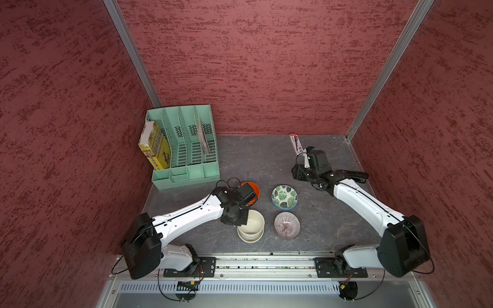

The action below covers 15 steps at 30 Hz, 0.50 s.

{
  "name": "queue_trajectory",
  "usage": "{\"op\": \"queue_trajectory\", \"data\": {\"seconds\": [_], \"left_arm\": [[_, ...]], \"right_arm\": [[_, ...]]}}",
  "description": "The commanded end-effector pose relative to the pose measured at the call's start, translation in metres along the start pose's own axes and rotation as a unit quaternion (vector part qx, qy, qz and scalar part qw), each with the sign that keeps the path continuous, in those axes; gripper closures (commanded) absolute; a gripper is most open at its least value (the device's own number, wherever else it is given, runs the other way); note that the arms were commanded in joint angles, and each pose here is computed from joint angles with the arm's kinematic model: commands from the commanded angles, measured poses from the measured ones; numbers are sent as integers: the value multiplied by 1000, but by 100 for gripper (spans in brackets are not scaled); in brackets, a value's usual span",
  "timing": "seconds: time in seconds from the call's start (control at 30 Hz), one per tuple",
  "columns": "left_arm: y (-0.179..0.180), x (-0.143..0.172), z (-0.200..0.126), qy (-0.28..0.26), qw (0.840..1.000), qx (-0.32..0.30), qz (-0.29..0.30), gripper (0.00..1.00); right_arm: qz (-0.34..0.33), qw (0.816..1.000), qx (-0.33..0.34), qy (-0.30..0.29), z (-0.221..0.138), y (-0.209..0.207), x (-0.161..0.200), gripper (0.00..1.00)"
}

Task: Stack the bowls
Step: Place the bowl in the bowl.

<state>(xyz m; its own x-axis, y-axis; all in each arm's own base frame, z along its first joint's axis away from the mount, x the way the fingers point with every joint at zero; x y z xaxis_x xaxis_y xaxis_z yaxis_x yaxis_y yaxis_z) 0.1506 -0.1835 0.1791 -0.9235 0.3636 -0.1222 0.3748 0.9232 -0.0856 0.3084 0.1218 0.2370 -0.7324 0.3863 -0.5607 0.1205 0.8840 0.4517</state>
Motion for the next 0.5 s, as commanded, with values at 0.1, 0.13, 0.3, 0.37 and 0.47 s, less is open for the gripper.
{"op": "queue_trajectory", "data": {"seconds": [0.1,0.13,0.3,0.37,0.47], "left_arm": [[-5,-4,2,-11,1000,-5,9,100],[-6,-4,2,-9,1000,-6,11,100],[-9,-3,6,-2,1000,-10,16,94],[-9,-2,5,-1,1000,-11,18,85],[-9,-1,4,0,1000,-15,19,80]], "right_arm": [[-4,999,-31,-18,-14,14,-9,37],[-5,999,-33,-18,-14,15,-9,37],[-9,999,-30,-14,-10,16,-7,37],[-11,999,-32,-12,-10,18,-6,37],[-14,999,-37,-14,-13,21,-7,37]]}}
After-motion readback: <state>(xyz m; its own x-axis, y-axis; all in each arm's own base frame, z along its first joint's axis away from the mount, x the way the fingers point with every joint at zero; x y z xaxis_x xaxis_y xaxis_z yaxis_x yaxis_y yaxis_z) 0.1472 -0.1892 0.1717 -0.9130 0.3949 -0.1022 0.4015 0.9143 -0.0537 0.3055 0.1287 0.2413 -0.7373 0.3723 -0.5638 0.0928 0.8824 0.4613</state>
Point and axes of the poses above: each gripper's point midway between its finger pads, its own z axis out along the fingers, its own y axis along the line the jaws close on, x = y × z, the point moved 9 cm from there along -z, back along the fingers, and after that the axes turned 14 degrees about z, right-handed, at the moved point
